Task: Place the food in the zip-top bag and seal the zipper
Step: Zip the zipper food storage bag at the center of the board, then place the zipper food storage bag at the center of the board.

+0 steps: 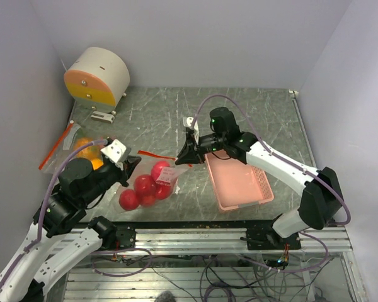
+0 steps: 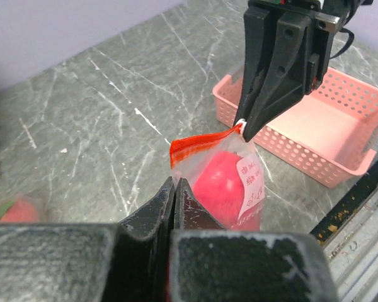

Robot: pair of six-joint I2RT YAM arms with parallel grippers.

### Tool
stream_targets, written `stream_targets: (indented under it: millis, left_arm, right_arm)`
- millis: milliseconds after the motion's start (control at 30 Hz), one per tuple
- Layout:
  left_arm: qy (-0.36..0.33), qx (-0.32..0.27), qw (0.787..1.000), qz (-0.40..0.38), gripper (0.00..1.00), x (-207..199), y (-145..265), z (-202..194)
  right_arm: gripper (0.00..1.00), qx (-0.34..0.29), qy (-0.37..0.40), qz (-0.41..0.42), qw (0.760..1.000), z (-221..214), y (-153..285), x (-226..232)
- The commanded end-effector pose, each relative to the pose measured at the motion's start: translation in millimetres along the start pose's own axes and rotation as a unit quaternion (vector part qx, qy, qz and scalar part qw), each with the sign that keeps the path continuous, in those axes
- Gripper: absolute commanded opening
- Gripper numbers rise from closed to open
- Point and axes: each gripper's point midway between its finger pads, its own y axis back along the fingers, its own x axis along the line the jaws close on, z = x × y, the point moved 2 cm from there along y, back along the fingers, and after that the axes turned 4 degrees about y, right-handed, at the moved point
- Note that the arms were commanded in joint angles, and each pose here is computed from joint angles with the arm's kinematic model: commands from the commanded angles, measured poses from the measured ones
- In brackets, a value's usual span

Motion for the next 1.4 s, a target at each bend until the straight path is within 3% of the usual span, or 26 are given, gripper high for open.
stream_targets:
  millis: [0, 300, 600, 667, 800, 833, 1033, 1100, 1133, 1167, 1200, 1367]
  left_arm:
    - [0.006, -0.067, 0.995, 0.076, 0.07, 22, 20, 32]
    - [0.009, -0.083, 0.988, 0.127, 0.07, 38, 32, 35]
    - [0.014, -0.088, 0.988, 0.127, 0.07, 38, 30, 36]
    - [0.020, -0.090, 0.988, 0.127, 0.07, 37, 26, 36]
    - [0.051, -0.092, 0.984, 0.146, 0.07, 42, 12, 35]
    - [0.060, -0.090, 0.983, 0.151, 0.07, 44, 7, 35]
    - [0.118, -0.103, 0.963, 0.218, 0.09, 62, -14, 33]
    - [0.133, -0.116, 0.956, 0.233, 0.33, 67, -16, 31]
    - [0.139, -0.123, 0.953, 0.239, 0.53, 68, -15, 31]
    - [0.145, -0.130, 0.950, 0.243, 0.82, 70, -14, 30]
    - [0.149, -0.135, 0.948, 0.246, 0.98, 71, -13, 30]
    - [0.153, -0.120, 0.942, 0.273, 1.00, 77, -5, 26]
  right_arm:
    - [0.00, 0.018, -0.035, -0.029, 0.999, -29, 11, -18]
    - [0.00, 0.033, -0.063, -0.055, 0.996, -58, 18, -30]
    - [0.03, 0.052, -0.102, -0.092, 0.989, -72, 19, -47]
    - [0.23, 0.038, -0.110, -0.111, 0.987, -63, 21, -53]
    - [0.88, 0.004, -0.142, -0.177, 0.974, -35, 32, -69]
    - [0.98, -0.001, -0.154, -0.201, 0.967, -30, 36, -73]
    - [1.00, -0.027, -0.215, -0.331, 0.918, -19, 68, -90]
    - [1.00, -0.031, -0.227, -0.373, 0.899, -23, 79, -95]
    - [1.00, -0.031, -0.231, -0.392, 0.890, -26, 84, -96]
    - [1.00, -0.030, -0.235, -0.409, 0.881, -29, 89, -97]
    - [1.00, -0.030, -0.237, -0.423, 0.874, -31, 93, -97]
    - [1.00, -0.047, -0.243, -0.454, 0.856, -29, 104, -98]
